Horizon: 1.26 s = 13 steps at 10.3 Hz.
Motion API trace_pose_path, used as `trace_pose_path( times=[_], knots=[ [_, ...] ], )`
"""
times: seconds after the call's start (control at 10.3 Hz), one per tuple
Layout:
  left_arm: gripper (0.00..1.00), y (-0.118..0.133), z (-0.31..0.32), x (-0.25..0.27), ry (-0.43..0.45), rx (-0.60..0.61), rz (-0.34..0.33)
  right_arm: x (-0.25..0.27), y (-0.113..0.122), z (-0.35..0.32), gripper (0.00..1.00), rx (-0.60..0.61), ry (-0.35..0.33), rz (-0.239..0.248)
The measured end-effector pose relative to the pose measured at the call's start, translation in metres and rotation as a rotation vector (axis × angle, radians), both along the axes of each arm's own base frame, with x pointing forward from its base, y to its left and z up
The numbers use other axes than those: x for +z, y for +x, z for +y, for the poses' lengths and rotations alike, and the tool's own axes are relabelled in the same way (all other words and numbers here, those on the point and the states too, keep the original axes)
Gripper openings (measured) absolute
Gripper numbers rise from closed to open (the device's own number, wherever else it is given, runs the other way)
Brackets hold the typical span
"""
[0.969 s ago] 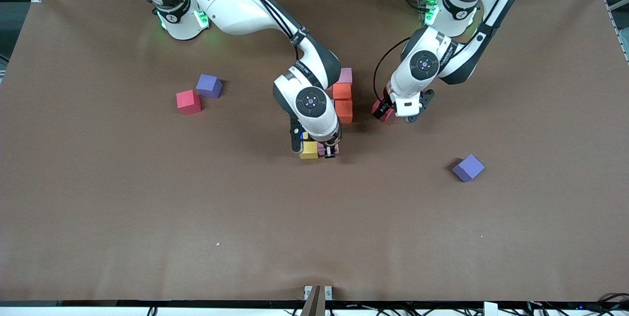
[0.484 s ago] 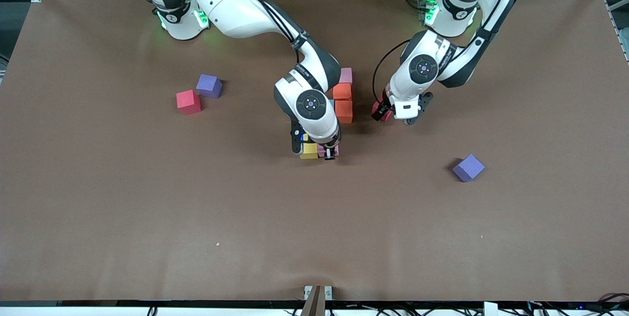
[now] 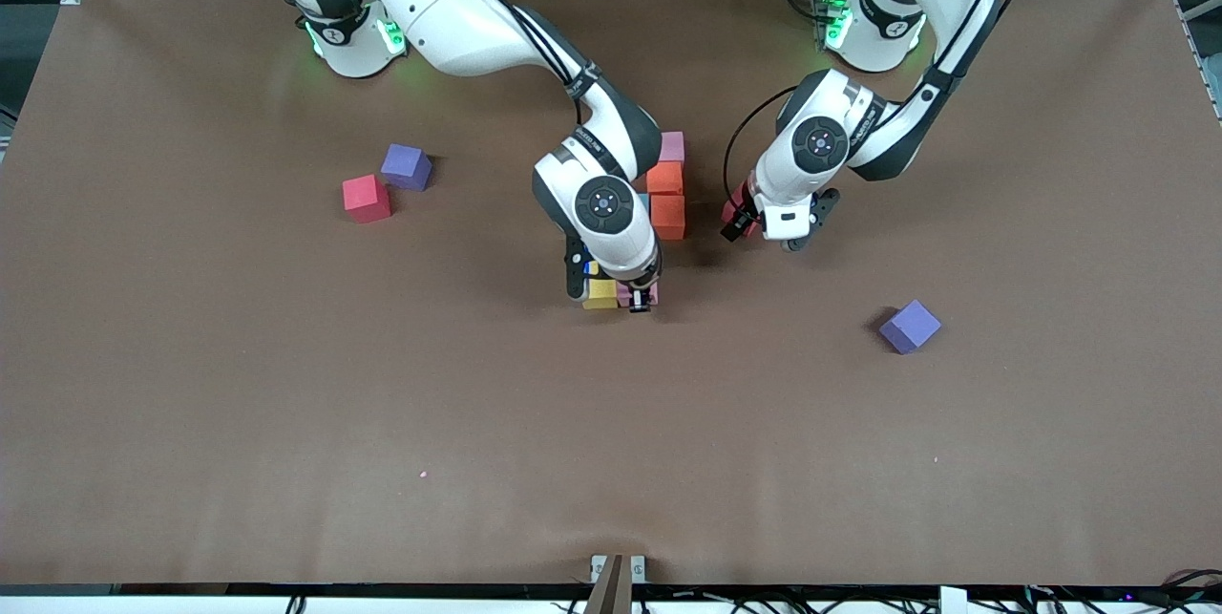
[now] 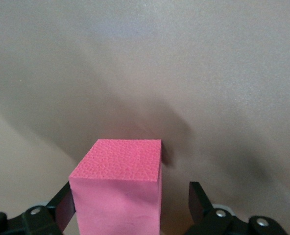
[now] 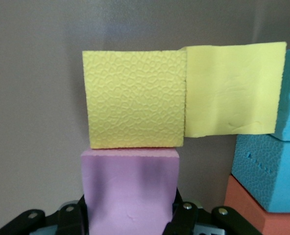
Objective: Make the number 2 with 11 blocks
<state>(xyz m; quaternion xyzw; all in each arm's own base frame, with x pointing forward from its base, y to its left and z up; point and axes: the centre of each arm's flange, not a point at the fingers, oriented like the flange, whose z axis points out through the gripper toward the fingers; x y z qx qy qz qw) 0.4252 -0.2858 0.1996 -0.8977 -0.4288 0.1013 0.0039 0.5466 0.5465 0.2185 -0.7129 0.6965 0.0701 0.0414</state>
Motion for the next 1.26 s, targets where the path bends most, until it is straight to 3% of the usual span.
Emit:
trace_pose_path(
  times=[0.58, 0.97, 1.16, 1.26],
  knots=[
    [0.94, -0.001, -0.004, 0.001, -0.001, -0.011, -0.005, -0.013, 0.001, -0.001, 0.58, -0.017, -0.002, -0.002],
    [0.72, -0.003, -0.008, 0.002, -0.002, -0.020, -0.004, -0.014, 0.000, -0.001, 0.59, -0.018, -0.003, -0.002],
    [0.63, -0.003, -0.008, 0.003, -0.001, -0.021, -0.004, -0.015, 0.000, -0.001, 0.64, -0.018, -0.003, -0.001],
    [0.59, -0.001, -0.009, 0.005, 0.003, -0.023, 0.002, -0.016, 0.000, -0.001, 0.77, -0.018, -0.005, 0.000]
  ],
)
